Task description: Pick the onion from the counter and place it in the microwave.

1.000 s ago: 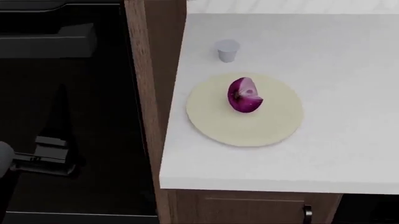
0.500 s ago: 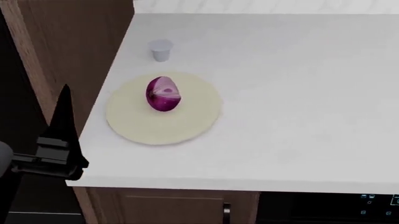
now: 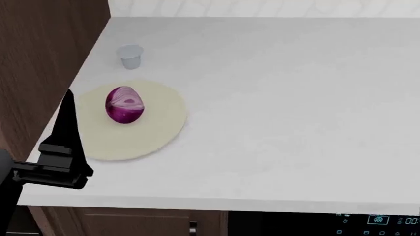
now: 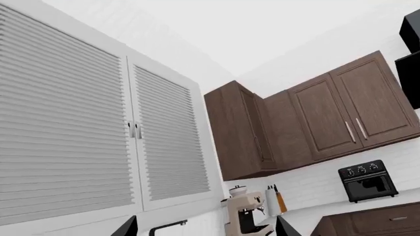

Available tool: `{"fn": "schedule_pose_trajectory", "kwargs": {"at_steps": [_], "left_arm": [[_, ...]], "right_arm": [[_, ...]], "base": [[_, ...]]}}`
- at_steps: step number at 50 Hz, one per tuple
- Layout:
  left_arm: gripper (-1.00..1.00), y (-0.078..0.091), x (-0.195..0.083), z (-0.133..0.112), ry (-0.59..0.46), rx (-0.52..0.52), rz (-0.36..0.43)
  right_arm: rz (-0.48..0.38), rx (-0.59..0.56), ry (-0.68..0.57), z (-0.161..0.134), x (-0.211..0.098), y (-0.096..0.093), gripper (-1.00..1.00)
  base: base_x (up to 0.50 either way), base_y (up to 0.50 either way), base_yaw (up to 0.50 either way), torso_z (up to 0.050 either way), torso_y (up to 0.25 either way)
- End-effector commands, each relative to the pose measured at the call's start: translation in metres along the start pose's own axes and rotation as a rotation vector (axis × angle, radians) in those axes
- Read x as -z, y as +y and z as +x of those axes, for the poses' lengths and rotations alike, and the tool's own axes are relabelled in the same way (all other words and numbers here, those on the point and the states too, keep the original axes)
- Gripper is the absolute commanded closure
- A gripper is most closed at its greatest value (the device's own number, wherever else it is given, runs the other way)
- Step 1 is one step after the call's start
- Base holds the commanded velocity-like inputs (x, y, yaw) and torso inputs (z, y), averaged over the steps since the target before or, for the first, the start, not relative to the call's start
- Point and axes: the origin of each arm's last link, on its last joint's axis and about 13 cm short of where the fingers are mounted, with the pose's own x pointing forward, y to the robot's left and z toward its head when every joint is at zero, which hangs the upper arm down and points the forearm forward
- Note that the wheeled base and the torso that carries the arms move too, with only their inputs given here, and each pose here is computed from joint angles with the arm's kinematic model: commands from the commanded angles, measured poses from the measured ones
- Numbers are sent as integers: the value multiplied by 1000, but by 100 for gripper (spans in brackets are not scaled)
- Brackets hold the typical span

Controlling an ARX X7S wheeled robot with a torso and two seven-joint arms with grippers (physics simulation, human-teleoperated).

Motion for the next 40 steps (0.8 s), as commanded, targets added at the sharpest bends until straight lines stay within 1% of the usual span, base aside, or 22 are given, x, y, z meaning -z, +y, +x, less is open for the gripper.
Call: {"fn": "schedule_pose_trajectory", "kwargs": {"at_steps": [1,31,37,40], "left_arm": [[-100,5,4,7,6,-40,-9],[-100,3,1,7,0,-29,-11],[-100,3,1,6,5,-29,-15],[-100,3,2,6,27,-27,-19]], "right_arm": [[-29,9,-8,2,1,-3,-100],[-28,14,-16,2,-1,-5,-100],[-21,14,-25,2,-2,-4,-100],[-20,13,-27,2,-2,-4,-100]], "base": [[500,0,0,0,0],[500,0,0,0,1],[0,0,0,0,2],[0,0,0,0,0]]}}
